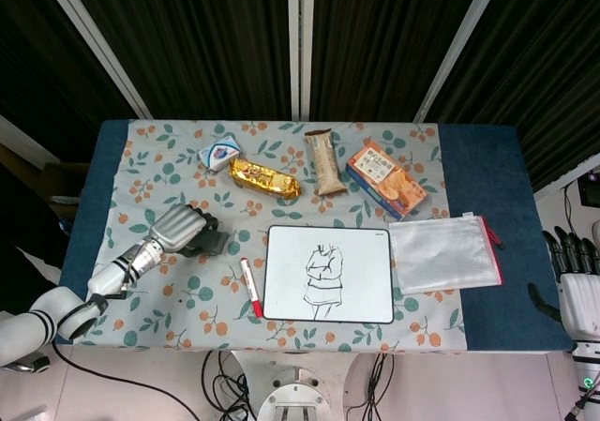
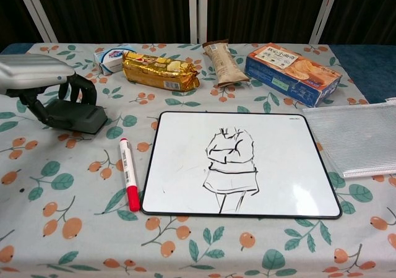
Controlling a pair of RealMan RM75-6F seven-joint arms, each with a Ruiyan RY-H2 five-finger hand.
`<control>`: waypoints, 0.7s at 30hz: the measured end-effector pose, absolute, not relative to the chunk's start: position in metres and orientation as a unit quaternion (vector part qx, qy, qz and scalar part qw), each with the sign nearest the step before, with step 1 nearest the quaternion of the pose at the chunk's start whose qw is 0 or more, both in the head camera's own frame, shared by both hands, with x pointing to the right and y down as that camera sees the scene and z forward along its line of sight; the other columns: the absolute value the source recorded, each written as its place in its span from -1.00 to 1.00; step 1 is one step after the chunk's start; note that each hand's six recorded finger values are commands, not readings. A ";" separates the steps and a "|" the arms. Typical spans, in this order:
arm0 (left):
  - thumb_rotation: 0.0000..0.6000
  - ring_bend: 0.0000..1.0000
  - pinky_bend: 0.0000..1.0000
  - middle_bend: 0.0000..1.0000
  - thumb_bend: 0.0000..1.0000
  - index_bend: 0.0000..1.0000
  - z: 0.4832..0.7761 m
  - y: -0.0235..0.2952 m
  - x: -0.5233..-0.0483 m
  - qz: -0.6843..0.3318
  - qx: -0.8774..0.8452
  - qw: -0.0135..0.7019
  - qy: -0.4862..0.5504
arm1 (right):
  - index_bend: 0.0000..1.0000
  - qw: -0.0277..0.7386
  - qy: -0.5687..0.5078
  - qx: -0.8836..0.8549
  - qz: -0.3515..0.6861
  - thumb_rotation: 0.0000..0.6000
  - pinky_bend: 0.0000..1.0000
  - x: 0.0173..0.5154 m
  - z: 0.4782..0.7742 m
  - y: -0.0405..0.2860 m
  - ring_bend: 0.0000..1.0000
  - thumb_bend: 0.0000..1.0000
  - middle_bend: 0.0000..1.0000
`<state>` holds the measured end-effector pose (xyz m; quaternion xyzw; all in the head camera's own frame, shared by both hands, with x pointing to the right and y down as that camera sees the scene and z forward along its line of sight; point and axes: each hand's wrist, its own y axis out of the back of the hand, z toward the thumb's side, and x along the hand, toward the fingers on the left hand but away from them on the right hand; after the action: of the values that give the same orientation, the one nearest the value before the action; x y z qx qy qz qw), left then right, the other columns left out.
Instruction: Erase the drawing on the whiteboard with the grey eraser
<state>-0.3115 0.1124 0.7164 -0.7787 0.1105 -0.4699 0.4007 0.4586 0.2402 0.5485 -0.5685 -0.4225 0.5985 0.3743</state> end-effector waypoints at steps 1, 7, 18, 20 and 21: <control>1.00 -0.12 0.02 -0.11 -0.38 0.01 0.716 0.112 -0.311 -0.469 -0.779 0.401 0.111 | -1.00 0.374 -0.422 -0.569 0.599 1.00 -1.00 0.459 0.549 0.240 -1.00 -0.54 -1.00; 1.00 -0.10 0.04 -0.08 -0.38 0.04 0.709 0.111 -0.305 -0.457 -0.783 0.405 0.119 | -1.00 0.376 -0.424 -0.568 0.596 1.00 -1.00 0.459 0.548 0.239 -1.00 -0.54 -1.00; 1.00 -0.02 0.08 0.01 -0.37 0.14 0.680 0.125 -0.254 -0.400 -0.809 0.415 0.118 | -1.00 0.378 -0.431 -0.568 0.590 1.00 -1.00 0.459 0.547 0.235 -1.00 -0.54 -1.00; 1.00 -0.01 0.08 0.02 -0.37 0.15 0.674 0.133 -0.244 -0.387 -0.814 0.419 0.110 | -1.00 0.378 -0.434 -0.568 0.588 1.00 -1.00 0.460 0.545 0.234 -1.00 -0.54 -1.00; 1.00 -0.01 0.08 0.02 -0.37 0.16 0.670 0.140 -0.237 -0.379 -0.817 0.422 0.104 | -1.00 0.379 -0.436 -0.567 0.588 1.00 -1.00 0.461 0.544 0.233 -1.00 -0.54 -1.00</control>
<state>-0.2371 0.1403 0.6697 -0.8174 0.1040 -0.3785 0.4216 0.4609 0.2332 0.5443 -0.5666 -0.4359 0.5877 0.3789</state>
